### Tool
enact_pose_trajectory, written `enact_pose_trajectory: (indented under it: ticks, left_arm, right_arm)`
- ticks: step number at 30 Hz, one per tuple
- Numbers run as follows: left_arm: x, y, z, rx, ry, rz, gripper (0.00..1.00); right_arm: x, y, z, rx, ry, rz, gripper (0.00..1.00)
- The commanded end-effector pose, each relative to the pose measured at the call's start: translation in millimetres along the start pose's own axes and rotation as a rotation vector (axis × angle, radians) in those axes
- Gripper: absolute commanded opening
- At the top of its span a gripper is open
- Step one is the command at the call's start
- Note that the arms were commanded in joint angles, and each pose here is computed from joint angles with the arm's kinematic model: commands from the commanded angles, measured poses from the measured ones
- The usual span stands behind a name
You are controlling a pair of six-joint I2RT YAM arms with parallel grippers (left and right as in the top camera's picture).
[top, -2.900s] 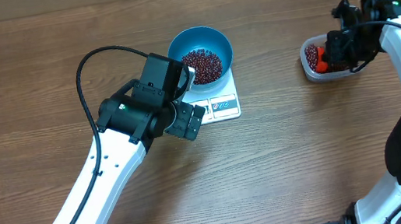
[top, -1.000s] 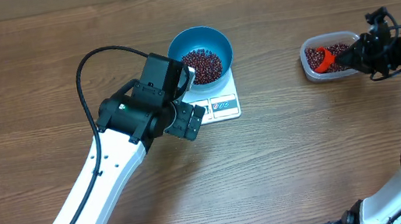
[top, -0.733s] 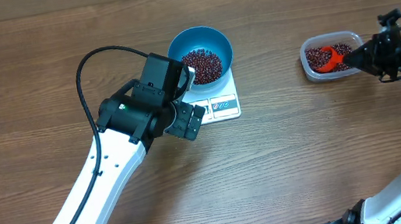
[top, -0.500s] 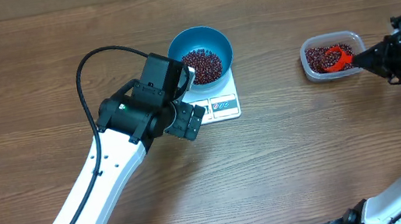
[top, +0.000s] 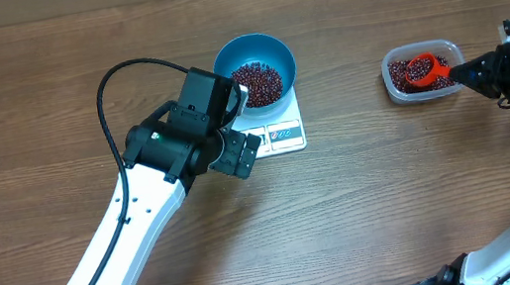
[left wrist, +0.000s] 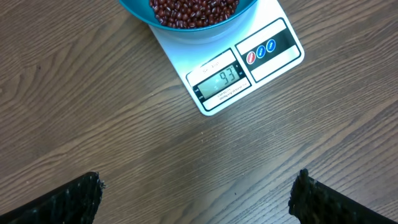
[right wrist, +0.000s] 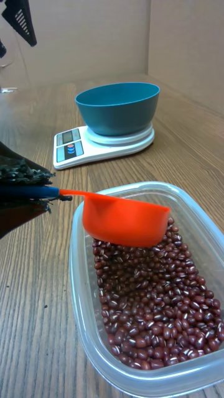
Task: Scoop item into bowl and weigh 150g on scale
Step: 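Lift the filled scoop and carry it left over the teal bowl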
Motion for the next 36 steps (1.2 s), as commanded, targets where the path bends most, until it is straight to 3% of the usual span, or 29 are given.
enact_pose_trajectory:
  ticks: [1,20,36]
  left_arm:
    - [-1,-3,-1,-0.011,0.015,-0.01,1.0]
    - [-1,-3,-1,-0.011,0.016,-0.01,1.0]
    - [-1,-3,-1,-0.011,0.015,-0.01,1.0]
  right_arm:
    - [-1,0,2,0.046,-0.006,-0.005,0.04]
    - [-4,-1,31,0.293,-0.057,-0.015,0.04]
    - [-21,60,134,0.419,-0.306,0.182,0.04]
Point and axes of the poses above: each gripper's point midway between its finger pads, its own y axis out along the fingers, its own z axis along the line the jaws close on, x = y × z, the point moved 7 cm from there along -y, back along the fingers, and after that the axes turned 3 degrees about y, right-handed, at the moved point
